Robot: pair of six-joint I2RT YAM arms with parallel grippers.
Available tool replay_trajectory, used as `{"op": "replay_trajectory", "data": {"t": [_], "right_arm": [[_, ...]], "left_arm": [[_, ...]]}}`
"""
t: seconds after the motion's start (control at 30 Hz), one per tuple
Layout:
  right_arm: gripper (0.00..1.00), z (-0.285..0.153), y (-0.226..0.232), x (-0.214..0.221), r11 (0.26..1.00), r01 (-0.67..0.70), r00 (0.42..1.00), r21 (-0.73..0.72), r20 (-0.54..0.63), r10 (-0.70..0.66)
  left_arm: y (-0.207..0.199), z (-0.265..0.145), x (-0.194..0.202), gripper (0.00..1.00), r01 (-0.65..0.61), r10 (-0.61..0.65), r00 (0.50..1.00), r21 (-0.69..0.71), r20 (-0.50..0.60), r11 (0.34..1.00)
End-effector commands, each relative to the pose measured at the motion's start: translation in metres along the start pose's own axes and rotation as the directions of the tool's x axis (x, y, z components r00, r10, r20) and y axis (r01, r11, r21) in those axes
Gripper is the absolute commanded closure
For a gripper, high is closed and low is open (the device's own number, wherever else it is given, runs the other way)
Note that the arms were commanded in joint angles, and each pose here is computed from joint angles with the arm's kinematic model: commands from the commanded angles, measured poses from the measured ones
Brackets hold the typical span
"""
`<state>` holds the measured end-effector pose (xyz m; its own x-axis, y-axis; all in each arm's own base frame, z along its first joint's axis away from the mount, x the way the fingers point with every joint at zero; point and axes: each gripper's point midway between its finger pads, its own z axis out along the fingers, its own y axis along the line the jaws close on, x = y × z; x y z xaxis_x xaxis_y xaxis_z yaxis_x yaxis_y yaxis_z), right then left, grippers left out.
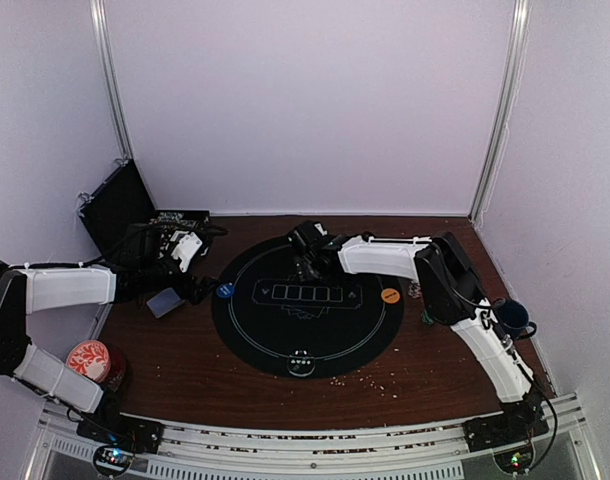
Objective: Distribute texas hold em gaming equipment
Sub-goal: Move the all-in button to the poker table mat.
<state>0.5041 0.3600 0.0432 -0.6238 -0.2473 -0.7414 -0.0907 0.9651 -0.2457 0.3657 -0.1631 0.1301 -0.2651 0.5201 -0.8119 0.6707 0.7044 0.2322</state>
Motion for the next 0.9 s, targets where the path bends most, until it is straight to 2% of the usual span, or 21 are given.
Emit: {"op": "replay_trajectory", "data": {"t": [0.0,0.37,0.57,0.7,0.87], "right_arm": [[0.02,0.034,-0.016,0.028,0.997,0.061,0.995,0.052,-0.083,-0.057],[0.02,0.051,-0.017,0.024,0.999,0.013,0.994,-0.045,-0.112,-0.018],[0.02,0.008,0.000,0.009,0.961,-0.093,0.991,-0.261,-0.119,0.063],[0.01,-0.023,-0.011,-0.010,0.944,-0.145,0.989,-0.296,-0.085,0.125],[0.01,-0.027,-0.017,0.004,0.953,-0.119,0.989,-0.280,-0.114,0.090]], "left_arm": [[0.006,0.000,-0.008,0.02,0.002,-0.001,0.999,-0.013,0.039,1.000],[0.007,0.001,-0.007,0.02,0.002,-0.002,0.999,-0.020,0.034,1.000],[0.007,0.001,-0.008,0.02,0.002,-0.001,0.999,-0.019,0.037,1.000],[0.007,0.001,-0.008,0.02,0.002,-0.001,0.999,-0.019,0.037,1.000],[0.008,-0.001,-0.010,0.02,0.003,-0.002,0.999,-0.022,0.043,1.000]]}}
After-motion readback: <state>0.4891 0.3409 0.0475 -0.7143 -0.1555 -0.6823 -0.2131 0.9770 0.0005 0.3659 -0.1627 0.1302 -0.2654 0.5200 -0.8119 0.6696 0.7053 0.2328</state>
